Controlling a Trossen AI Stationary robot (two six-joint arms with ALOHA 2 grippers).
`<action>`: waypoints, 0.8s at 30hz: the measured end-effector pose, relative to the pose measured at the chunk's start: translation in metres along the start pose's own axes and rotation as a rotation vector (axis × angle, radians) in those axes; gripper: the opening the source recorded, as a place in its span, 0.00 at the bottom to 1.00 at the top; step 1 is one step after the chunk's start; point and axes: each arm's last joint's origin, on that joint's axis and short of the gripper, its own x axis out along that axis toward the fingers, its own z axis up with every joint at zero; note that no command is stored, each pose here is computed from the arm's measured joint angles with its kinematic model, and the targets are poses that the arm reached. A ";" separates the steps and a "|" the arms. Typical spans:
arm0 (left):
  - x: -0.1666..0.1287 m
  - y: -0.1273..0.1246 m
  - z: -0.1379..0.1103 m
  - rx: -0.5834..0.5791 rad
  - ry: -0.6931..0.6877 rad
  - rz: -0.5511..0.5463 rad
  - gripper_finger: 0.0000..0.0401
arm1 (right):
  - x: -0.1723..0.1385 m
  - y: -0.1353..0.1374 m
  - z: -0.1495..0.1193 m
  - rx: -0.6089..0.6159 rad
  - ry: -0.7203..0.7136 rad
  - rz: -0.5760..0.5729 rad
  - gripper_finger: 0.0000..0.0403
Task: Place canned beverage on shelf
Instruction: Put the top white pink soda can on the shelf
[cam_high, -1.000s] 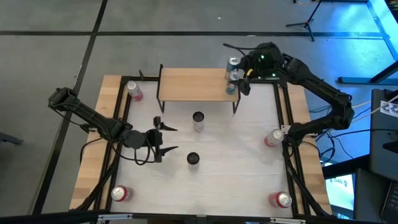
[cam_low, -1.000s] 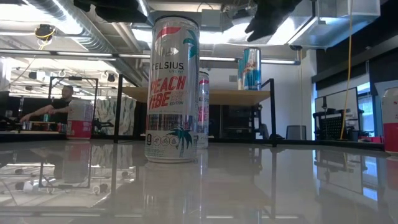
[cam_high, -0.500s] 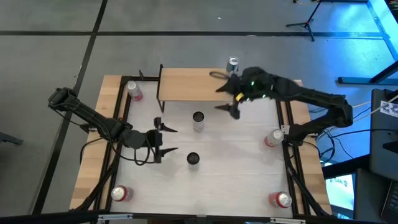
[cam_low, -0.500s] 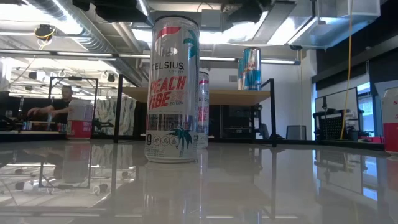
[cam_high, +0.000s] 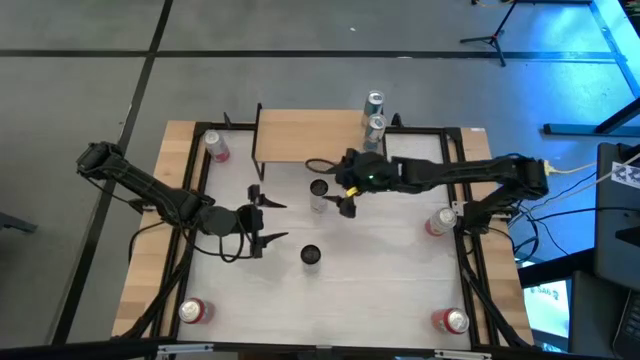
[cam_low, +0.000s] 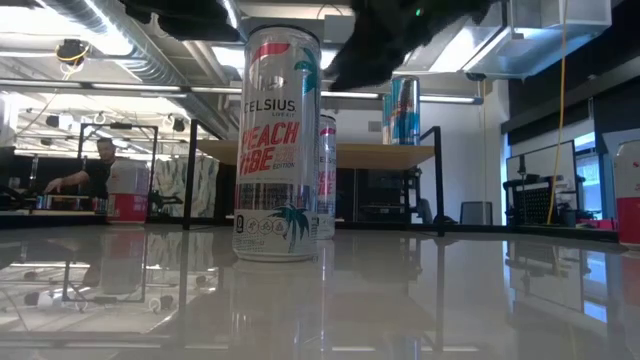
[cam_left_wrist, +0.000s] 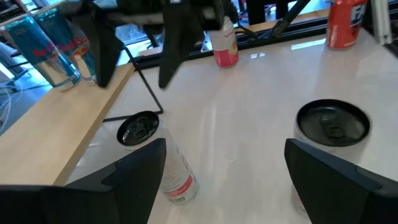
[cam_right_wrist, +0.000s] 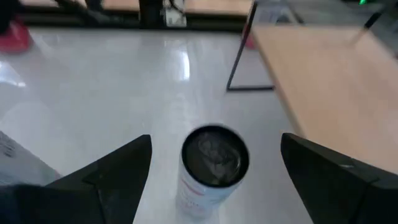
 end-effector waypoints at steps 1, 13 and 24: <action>0.001 0.000 -0.001 0.001 0.005 0.004 0.79 | 0.006 0.000 -0.002 0.000 0.007 -0.011 0.88; 0.034 0.011 -0.016 0.003 0.107 0.118 0.79 | 0.021 -0.001 -0.011 -0.001 0.053 -0.026 0.88; 0.061 0.028 -0.030 -0.073 0.182 0.168 0.79 | 0.014 0.001 -0.021 0.018 0.173 -0.020 0.88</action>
